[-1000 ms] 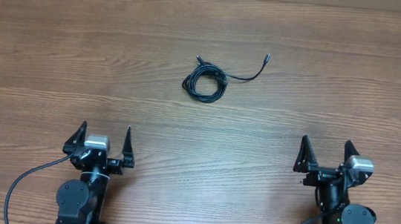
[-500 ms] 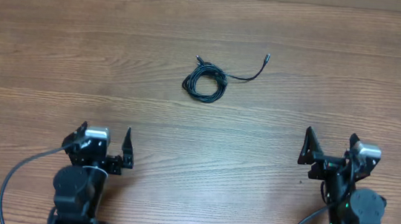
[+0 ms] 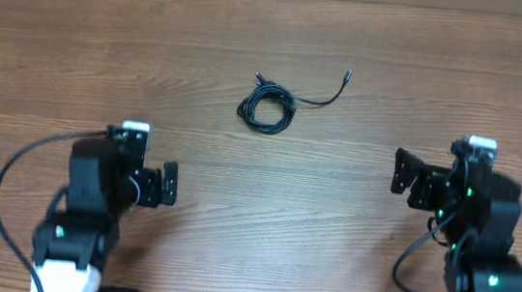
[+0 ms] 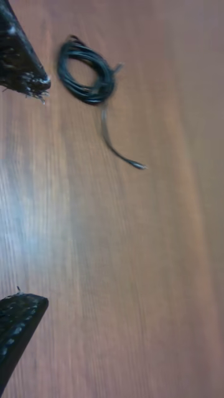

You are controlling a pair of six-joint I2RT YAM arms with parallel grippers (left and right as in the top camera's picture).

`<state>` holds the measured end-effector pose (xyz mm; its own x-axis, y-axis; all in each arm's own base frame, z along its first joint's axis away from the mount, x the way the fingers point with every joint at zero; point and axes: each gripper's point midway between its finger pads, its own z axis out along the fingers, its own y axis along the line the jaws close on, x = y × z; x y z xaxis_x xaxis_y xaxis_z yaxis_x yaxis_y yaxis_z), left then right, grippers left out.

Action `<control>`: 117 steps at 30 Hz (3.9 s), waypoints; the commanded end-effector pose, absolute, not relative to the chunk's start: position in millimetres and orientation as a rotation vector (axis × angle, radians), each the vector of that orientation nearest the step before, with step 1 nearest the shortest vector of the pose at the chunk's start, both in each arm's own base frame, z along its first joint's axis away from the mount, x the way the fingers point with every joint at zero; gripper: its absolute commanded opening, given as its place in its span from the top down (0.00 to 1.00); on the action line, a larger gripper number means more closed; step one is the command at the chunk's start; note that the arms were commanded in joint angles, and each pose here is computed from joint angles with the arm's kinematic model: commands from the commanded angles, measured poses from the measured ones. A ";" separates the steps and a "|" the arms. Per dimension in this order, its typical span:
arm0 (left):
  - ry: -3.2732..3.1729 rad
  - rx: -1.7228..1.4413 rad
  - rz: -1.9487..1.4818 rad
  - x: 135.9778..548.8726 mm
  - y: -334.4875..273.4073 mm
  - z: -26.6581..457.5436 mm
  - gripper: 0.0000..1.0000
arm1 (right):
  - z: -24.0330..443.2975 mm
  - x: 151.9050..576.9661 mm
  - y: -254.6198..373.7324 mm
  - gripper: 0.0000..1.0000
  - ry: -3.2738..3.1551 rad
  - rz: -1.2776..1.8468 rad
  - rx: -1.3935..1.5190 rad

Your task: Untangle cables

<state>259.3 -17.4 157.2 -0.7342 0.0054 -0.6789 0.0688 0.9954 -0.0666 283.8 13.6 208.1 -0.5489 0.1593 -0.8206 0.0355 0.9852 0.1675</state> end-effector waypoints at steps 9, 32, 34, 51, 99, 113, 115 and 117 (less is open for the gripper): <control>2.631 -0.138 -0.378 273.0 -44.0 194.4 0.01 | 235.5 299.1 47.6 0.00 2.361 0.390 0.063; 2.613 -0.094 -0.376 409.0 -122.7 192.6 0.10 | 244.8 305.0 55.7 0.00 2.315 0.444 0.029; 2.677 -0.170 -0.394 409.3 -134.5 169.2 0.13 | 244.8 305.0 55.7 0.00 2.315 0.444 0.029; 2.850 -0.742 -0.327 419.8 -172.1 30.0 0.31 | 243.0 303.2 55.9 0.00 2.325 0.447 0.031; 2.909 0.083 -0.367 415.5 -206.3 122.0 0.96 | 243.5 302.7 68.5 0.00 2.324 0.492 -0.015; 2.765 0.417 -0.664 374.0 -241.7 207.4 0.96 | 220.4 337.7 132.8 0.10 2.322 0.591 -0.220; 2.742 0.448 -0.714 368.8 -245.9 216.4 0.96 | 211.4 339.4 146.0 0.15 2.340 0.624 -0.258; 2.729 0.462 -0.771 364.1 -250.6 223.2 0.96 | 202.9 340.4 163.2 0.21 2.351 0.677 -0.309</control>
